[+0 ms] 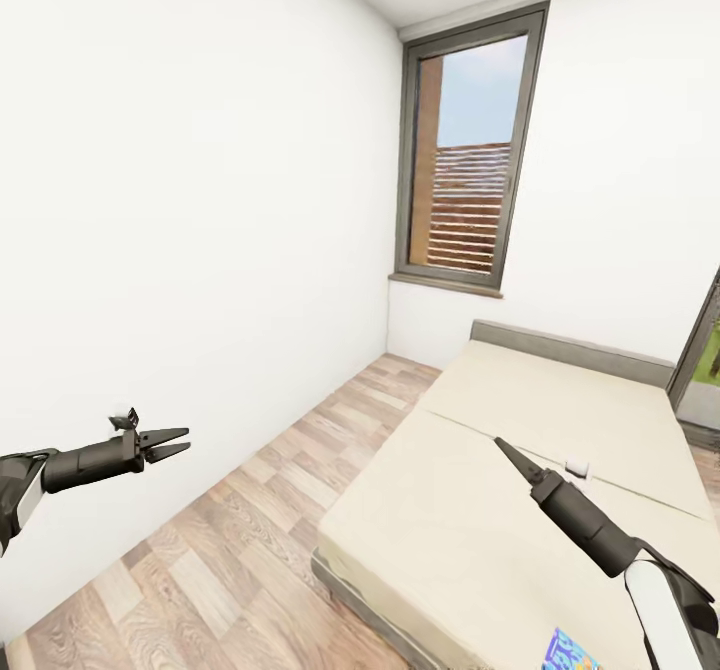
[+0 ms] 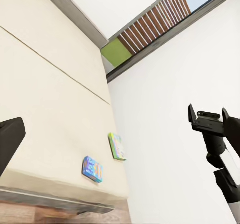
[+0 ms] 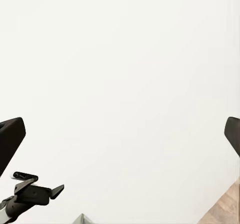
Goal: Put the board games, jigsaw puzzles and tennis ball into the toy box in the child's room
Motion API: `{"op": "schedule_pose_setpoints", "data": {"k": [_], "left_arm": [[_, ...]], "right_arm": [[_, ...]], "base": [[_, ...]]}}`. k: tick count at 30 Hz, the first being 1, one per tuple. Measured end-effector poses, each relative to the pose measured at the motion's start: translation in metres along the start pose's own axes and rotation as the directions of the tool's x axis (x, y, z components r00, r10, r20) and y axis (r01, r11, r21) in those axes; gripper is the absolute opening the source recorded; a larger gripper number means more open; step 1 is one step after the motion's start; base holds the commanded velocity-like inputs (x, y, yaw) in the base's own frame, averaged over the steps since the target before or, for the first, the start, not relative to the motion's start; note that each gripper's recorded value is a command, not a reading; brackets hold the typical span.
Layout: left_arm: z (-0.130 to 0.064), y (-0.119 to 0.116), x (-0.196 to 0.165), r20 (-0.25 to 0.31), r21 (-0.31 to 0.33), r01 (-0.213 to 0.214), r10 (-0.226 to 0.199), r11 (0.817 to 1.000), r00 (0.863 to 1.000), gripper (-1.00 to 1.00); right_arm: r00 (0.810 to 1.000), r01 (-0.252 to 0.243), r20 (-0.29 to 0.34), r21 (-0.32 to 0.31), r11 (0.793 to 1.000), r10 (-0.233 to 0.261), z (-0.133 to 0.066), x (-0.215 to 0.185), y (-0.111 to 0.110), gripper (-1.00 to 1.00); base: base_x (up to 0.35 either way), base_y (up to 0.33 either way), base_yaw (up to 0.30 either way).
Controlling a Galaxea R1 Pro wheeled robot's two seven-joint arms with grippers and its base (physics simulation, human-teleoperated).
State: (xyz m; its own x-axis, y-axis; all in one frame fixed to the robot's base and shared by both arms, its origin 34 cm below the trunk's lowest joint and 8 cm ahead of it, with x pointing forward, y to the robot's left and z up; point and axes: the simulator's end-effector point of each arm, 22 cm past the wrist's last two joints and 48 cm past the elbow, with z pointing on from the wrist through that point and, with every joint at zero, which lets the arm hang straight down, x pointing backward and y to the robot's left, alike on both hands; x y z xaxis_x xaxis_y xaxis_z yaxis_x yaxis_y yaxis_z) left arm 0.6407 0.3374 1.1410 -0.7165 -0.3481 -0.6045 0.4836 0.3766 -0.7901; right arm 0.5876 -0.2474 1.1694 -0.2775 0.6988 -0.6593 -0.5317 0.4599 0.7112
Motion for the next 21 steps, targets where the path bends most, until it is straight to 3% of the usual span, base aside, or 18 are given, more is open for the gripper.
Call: {"op": "schedule_pose_setpoints", "data": {"k": [11, 21], "left_arm": [[0.002, 0.006, 0.003, -0.006, -0.005, 0.011, -0.011, 1.000, 1.000, 1.00], [0.002, 0.008, 0.004, -0.007, -0.006, 0.014, -0.014, 1.000, 1.000, 1.00]], "right_arm": [[1.000, -0.020, -0.008, 0.024, 1.000, 0.020, -0.001, 0.007, -0.013, 1.00], [1.000, -0.023, -0.007, 0.030, 0.999, 0.023, -0.002, 0.009, -0.016, 1.00]], "base": [[0.000, 0.000, -0.167], [0.000, 0.000, -0.043]]}}
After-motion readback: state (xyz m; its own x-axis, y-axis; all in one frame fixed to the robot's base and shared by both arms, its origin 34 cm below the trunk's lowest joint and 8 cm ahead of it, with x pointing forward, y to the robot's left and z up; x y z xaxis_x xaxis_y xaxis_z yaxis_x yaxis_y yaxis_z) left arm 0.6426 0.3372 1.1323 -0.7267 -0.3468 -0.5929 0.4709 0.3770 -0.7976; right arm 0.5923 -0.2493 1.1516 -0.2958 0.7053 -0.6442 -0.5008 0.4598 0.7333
